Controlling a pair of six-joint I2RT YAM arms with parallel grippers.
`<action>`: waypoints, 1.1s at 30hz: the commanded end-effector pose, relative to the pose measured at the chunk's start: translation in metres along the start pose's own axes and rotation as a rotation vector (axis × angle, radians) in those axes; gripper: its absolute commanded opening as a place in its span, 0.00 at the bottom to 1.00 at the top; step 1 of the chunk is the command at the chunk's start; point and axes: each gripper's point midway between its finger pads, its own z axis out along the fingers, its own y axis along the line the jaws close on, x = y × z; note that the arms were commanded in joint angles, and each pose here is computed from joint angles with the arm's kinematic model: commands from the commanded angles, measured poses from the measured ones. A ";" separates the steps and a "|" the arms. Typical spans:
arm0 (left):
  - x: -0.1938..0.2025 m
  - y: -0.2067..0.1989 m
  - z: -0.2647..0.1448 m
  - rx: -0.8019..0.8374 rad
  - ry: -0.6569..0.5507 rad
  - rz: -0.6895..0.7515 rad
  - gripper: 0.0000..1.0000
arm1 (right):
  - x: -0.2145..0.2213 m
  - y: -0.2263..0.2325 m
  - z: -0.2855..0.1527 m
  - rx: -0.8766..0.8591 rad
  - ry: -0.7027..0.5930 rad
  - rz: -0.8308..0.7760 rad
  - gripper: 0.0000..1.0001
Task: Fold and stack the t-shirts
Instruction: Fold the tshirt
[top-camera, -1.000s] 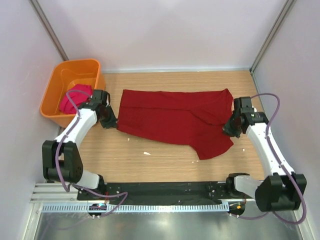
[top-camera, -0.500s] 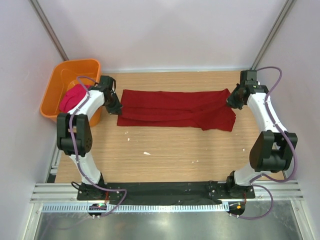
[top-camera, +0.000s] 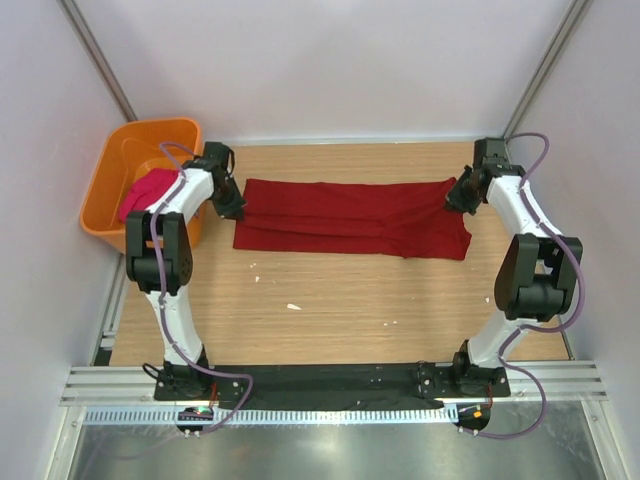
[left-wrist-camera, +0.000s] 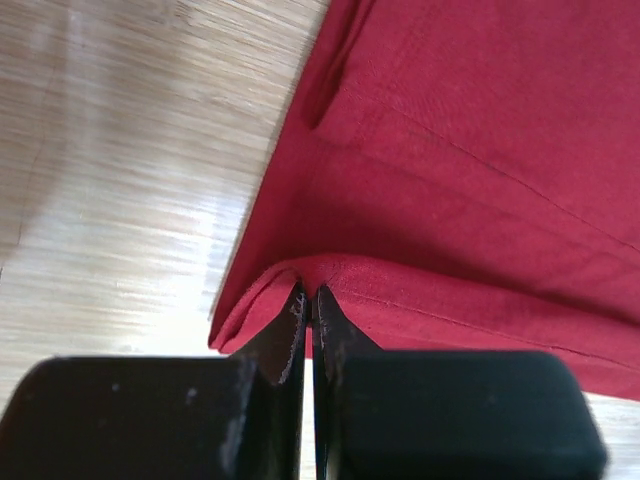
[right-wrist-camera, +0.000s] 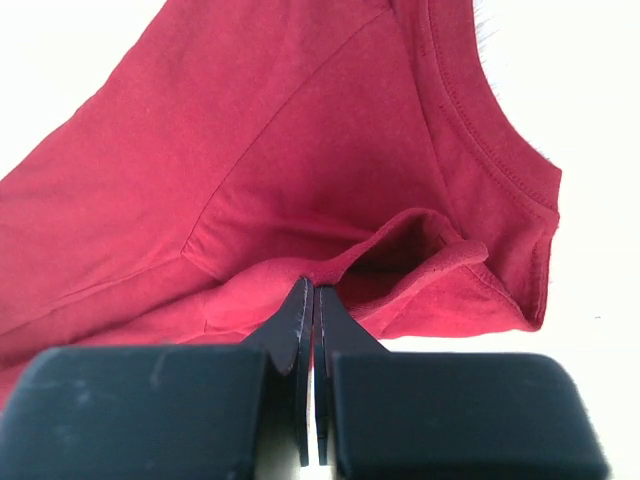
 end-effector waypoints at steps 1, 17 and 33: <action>-0.012 0.006 0.002 -0.021 -0.014 0.002 0.00 | -0.028 0.013 -0.006 -0.049 -0.073 -0.017 0.01; -0.028 0.000 0.023 0.001 0.006 -0.031 0.00 | -0.049 0.019 0.018 -0.051 -0.058 -0.012 0.01; -0.041 -0.005 0.035 -0.005 0.013 -0.037 0.00 | -0.059 0.017 0.047 -0.037 -0.029 0.000 0.01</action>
